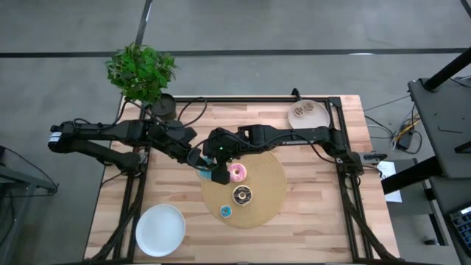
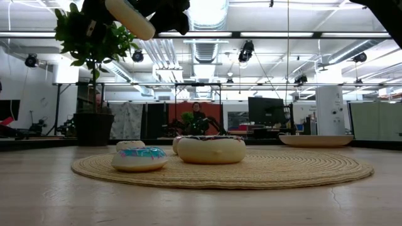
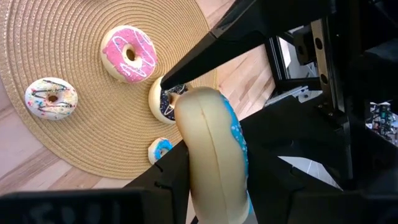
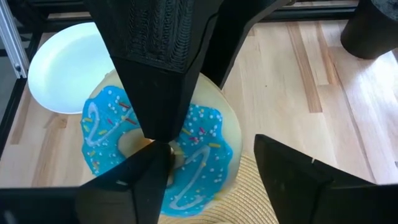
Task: Pick & Place donuts
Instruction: Put the large blue donut on the white plate
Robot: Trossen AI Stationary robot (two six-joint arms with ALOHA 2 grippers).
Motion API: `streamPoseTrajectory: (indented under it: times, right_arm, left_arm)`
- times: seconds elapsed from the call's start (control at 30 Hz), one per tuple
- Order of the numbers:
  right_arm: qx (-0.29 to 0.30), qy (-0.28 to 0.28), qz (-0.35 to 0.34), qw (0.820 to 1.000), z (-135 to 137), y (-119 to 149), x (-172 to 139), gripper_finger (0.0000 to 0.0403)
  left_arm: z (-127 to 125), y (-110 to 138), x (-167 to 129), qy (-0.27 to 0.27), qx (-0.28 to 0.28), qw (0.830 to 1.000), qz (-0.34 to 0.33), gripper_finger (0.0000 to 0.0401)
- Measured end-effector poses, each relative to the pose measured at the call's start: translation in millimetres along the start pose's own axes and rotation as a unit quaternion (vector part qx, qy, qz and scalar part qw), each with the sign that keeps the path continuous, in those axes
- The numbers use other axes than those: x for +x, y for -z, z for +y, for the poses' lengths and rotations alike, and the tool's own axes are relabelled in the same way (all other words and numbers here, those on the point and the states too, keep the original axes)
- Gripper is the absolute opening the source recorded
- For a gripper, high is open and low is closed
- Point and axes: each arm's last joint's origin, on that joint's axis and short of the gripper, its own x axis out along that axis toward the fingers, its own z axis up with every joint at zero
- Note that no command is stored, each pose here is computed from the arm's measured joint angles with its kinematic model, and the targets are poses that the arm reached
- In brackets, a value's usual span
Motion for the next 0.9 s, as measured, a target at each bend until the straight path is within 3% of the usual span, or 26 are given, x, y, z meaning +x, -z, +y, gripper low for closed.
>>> streamPoseTrajectory:
  times: [0.57, 0.9]
  right_arm:
    - [-0.006, -0.001, 0.003, 1.000, 0.0, 0.3, -2.0, 0.0254]
    - [-0.010, -0.004, -0.004, 1.000, 0.6, -4.1, -32.7, 0.0251]
  left_arm:
    - [0.3, -0.1, 0.0, -0.001, -0.003, 1.000, 0.000, 0.0112]
    - [0.3, 0.3, 0.0, 0.000, -0.003, 1.000, 0.005, 0.0112]
